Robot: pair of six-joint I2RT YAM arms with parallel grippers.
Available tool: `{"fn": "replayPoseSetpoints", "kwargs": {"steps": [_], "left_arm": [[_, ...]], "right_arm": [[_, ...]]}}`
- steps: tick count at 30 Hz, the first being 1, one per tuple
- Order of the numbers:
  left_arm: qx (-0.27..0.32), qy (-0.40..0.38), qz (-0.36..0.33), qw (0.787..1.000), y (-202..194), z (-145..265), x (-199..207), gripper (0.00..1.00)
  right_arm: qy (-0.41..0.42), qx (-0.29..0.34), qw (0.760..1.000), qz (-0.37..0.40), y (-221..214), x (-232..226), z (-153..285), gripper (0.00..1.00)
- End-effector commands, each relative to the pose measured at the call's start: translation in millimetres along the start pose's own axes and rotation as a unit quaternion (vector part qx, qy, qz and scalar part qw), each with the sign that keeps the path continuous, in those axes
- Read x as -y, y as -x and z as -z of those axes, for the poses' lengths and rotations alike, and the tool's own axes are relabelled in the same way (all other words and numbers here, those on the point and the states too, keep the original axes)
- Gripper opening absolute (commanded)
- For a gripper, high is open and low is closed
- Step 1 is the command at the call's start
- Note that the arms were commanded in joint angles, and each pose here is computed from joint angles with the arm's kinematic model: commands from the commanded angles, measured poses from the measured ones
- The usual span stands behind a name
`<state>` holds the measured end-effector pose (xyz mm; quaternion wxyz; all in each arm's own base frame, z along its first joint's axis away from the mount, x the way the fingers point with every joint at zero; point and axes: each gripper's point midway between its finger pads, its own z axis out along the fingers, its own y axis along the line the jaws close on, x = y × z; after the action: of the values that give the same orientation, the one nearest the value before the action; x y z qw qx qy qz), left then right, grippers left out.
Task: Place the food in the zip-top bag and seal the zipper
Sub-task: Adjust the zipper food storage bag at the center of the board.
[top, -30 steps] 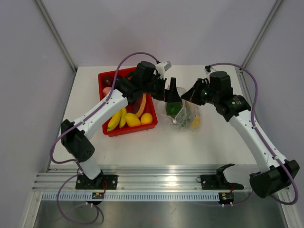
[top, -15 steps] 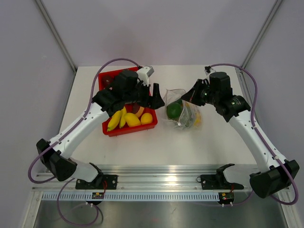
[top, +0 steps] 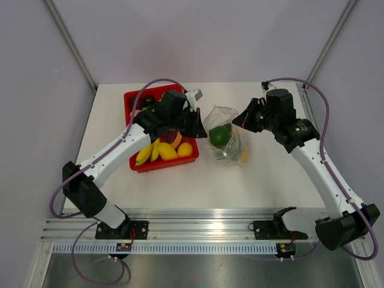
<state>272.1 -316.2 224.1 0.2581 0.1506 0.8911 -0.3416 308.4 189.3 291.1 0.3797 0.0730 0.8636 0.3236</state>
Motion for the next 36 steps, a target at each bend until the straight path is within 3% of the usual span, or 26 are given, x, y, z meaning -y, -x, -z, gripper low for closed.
{"fn": "replayPoseSetpoints", "kwargs": {"steps": [1, 3, 5, 10, 12, 19, 27, 29, 34, 35, 36], "left_arm": [[0.105, -0.106, -0.05, 0.988, 73, 57, 77, 0.0], [0.123, -0.112, -0.059, 0.984, 87, 70, 88, 0.0], [0.11, -0.1, -0.057, 0.987, 85, 57, 80, 0.0], [0.013, -0.065, -0.021, 0.998, 44, -11, 38, 0.0], [-0.002, -0.062, -0.014, 0.998, 38, -16, 35, 0.0], [0.071, -0.056, -0.07, 0.993, 75, 27, 53, 0.0], [0.052, -0.067, -0.069, 0.994, 76, 24, 44, 0.0], [0.049, -0.068, -0.072, 0.994, 78, 23, 41, 0.0], [0.035, -0.045, -0.087, 0.995, 83, 13, 30, 0.0], [0.028, -0.037, -0.087, 0.995, 81, 11, 25, 0.02], [0.027, -0.032, -0.089, 0.995, 82, 11, 24, 0.19]], "right_arm": [[-0.017, 0.083, 0.996, 0.041, 46, -13, 30, 0.0], [-0.014, 0.103, 0.993, 0.052, 57, -20, 43, 0.0], [-0.01, 0.108, 0.993, 0.053, 58, -23, 46, 0.0], [-0.047, 0.064, 0.996, 0.038, 31, 10, 11, 0.0], [-0.067, 0.045, 0.996, 0.028, 22, 21, 1, 0.0], [-0.053, 0.099, 0.993, 0.046, 49, 3, 31, 0.0], [-0.032, 0.119, 0.992, 0.033, 56, -8, 37, 0.0], [0.003, 0.153, 0.988, 0.023, 65, -22, 47, 0.0], [0.001, 0.149, 0.989, 0.013, 61, -17, 34, 0.0], [0.007, 0.14, 0.99, 0.011, 58, -19, 31, 0.0], [0.011, 0.134, 0.991, 0.008, 56, -18, 27, 0.0]]}}
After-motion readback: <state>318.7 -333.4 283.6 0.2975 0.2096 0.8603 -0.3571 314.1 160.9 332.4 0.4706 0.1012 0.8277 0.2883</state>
